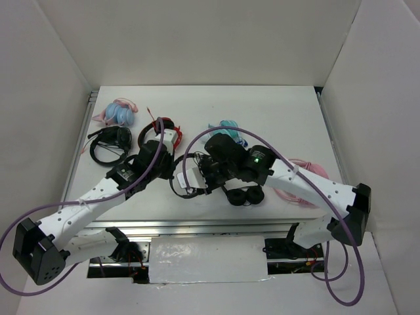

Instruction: Wrap the headphones

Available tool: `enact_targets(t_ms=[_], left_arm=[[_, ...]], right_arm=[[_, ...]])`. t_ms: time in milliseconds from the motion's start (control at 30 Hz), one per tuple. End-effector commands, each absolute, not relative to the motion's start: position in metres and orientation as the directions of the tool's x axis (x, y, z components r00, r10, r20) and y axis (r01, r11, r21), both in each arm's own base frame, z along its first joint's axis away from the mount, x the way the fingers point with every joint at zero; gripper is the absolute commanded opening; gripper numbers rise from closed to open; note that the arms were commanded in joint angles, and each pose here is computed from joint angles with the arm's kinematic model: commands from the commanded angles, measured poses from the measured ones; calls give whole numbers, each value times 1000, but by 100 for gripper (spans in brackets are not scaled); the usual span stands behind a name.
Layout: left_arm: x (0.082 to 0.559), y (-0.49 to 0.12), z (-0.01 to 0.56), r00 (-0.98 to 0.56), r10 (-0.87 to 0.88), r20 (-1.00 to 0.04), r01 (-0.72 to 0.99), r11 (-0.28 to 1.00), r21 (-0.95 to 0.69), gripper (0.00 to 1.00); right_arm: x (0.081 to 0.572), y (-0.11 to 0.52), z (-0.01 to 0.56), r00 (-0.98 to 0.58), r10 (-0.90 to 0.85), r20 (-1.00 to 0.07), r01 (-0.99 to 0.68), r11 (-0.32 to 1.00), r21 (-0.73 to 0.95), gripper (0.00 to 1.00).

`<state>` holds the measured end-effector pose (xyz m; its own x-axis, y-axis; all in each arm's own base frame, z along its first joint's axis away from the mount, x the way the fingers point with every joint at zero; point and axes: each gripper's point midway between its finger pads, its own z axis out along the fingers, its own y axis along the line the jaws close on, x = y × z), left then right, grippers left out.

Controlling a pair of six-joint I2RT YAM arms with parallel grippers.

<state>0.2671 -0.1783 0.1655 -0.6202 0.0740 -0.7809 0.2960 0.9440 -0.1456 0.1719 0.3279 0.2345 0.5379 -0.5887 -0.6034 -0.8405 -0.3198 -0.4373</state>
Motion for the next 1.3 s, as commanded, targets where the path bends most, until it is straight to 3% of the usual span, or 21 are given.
enact_targets(t_ms=[0, 300, 600, 633, 667, 800, 1133, 1267], left_arm=[[274, -183, 200, -560, -9, -828, 275, 941, -197, 0], [272, -178, 209, -541, -2, -841, 277, 944, -180, 0], [270, -179, 210, -535, 7, -845, 290, 941, -176, 0], [269, -178, 213, -528, 1, -850, 291, 940, -180, 0], [270, -178, 213, -528, -2, -850, 287, 941, -181, 0], [270, -174, 214, -521, -25, -853, 263, 946, -188, 0], [277, -179, 203, -534, -73, -843, 223, 949, -223, 0], [275, -189, 208, -515, -69, -854, 288, 925, -249, 0]], right_arm=[[174, 306, 224, 551, -678, -487, -829, -381, -408, 36], [187, 307, 212, 530, -729, -433, -825, -326, -461, 46], [193, 316, 201, 510, -752, -418, -833, -309, -460, 46], [197, 320, 204, 506, -750, -426, -830, -291, -475, 34], [197, 320, 203, 506, -751, -425, -831, -292, -473, 34], [193, 325, 208, 501, -737, -453, -842, -293, -453, 0], [185, 336, 245, 495, -630, -598, -845, -188, -501, 0], [205, 331, 252, 430, -619, -657, -863, -68, -501, 0]])
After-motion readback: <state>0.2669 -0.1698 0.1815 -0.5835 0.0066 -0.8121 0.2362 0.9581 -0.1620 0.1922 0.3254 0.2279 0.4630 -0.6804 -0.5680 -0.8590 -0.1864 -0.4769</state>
